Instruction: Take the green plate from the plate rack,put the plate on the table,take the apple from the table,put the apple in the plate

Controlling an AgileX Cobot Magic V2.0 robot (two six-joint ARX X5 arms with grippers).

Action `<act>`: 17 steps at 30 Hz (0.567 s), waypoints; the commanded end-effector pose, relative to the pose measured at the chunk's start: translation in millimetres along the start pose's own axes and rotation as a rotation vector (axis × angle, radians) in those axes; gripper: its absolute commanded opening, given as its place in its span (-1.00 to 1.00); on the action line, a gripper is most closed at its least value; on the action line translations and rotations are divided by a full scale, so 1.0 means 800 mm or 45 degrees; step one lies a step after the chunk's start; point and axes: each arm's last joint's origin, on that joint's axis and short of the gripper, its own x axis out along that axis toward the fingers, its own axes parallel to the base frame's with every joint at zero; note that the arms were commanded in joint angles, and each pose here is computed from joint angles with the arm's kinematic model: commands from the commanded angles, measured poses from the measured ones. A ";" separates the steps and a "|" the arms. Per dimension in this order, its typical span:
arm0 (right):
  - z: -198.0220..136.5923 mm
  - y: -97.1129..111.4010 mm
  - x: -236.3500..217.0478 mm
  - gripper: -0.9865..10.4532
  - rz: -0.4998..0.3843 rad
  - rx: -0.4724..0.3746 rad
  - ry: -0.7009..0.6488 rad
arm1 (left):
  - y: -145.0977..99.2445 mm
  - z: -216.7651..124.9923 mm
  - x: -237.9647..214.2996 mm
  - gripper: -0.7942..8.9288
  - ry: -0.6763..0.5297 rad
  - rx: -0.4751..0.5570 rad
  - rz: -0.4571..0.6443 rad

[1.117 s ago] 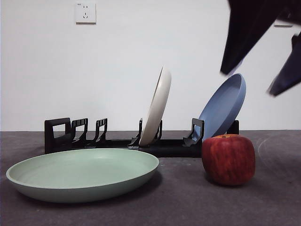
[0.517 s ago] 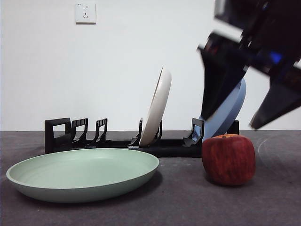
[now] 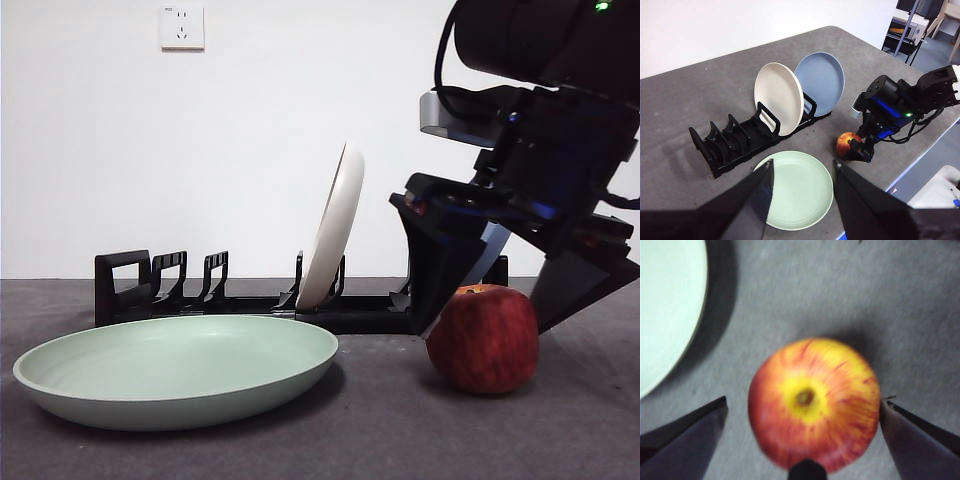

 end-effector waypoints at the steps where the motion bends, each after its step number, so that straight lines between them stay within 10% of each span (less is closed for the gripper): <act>1: -0.002 -0.001 0.005 -0.12 -0.023 0.021 0.005 | 0.001 -0.001 -0.002 -0.43 -0.006 -0.005 -0.002; 8: 0.000 0.000 0.004 -0.85 -0.020 0.022 -0.002 | 0.001 -0.001 -0.002 -0.43 -0.006 0.001 -0.001; 17: 0.064 0.022 -0.046 -0.85 0.326 0.012 -0.123 | 0.001 -0.001 -0.002 -0.43 -0.005 0.004 -0.002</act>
